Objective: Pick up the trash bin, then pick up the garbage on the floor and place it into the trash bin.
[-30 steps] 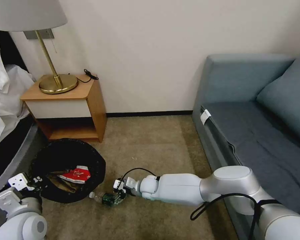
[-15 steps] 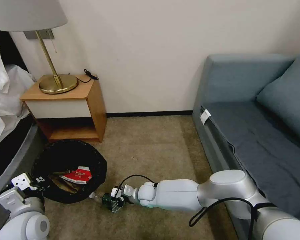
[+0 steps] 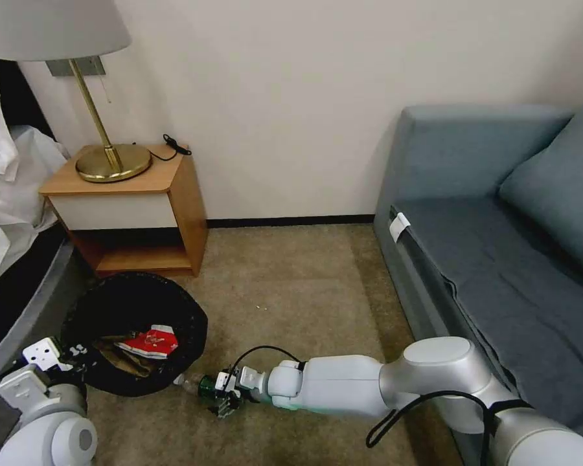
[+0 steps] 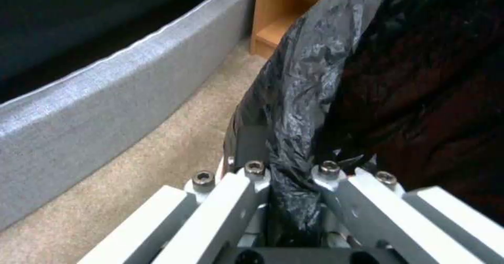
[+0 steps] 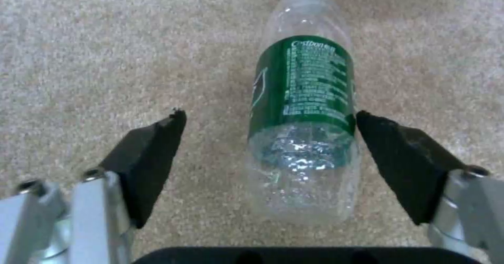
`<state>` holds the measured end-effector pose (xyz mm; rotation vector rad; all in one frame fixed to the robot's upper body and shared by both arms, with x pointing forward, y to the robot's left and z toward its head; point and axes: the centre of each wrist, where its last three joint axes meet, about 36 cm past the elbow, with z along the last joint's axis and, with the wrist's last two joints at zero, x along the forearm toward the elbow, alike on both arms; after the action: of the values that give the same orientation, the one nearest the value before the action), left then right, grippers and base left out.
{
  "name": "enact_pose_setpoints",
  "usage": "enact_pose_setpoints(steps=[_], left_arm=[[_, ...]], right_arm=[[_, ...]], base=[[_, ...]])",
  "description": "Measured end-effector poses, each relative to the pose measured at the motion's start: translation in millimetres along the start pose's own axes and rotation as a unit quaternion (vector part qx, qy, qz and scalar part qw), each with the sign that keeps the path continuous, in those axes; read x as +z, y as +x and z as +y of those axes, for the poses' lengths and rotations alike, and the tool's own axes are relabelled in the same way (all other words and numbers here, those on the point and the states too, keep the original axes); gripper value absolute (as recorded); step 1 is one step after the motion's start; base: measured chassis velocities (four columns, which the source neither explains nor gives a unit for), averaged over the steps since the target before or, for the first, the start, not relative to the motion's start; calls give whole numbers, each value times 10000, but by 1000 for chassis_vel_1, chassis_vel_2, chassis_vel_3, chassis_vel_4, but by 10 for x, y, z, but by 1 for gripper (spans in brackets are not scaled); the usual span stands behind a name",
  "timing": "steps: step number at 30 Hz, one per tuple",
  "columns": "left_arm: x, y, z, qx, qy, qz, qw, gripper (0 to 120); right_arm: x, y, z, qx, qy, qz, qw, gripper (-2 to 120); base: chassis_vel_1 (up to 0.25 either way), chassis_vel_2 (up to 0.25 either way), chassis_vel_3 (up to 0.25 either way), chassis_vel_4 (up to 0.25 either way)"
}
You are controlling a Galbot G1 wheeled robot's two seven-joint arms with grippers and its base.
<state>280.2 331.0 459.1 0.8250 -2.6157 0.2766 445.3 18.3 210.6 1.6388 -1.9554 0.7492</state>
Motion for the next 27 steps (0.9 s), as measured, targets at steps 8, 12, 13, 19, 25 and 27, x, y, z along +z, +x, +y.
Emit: enact_pose_setpoints(steps=[8,12,13,19,25,27], left_arm=[[12,-5,11,-12,6,-8,10000,3],[19,-6,11,-12,14,-11,10000,3],[22,-7,9,-13,13,-12,10000,3],[32,-10,-2,-6,10,-11,10000,3],[39,-15,-13,-2,-1,-15,10000,3],[42,-20,-12,-6,-4,-15,10000,3]], right_arm=[[86,-12,15,22,62,5,10000,56],[110,-12,31,17,65,-7,10000,48],[117,-10,32,17,69,-6,10000,46],[139,-3,29,24,89,-9,10000,40],[161,-2,26,11,135,-9,9999,26],[172,5,22,10,133,-30,9999,20]], base=[[0,0,0,0],[0,0,0,0],[0,0,0,0],[0,0,0,0],[0,0,0,0],[0,0,0,0]])
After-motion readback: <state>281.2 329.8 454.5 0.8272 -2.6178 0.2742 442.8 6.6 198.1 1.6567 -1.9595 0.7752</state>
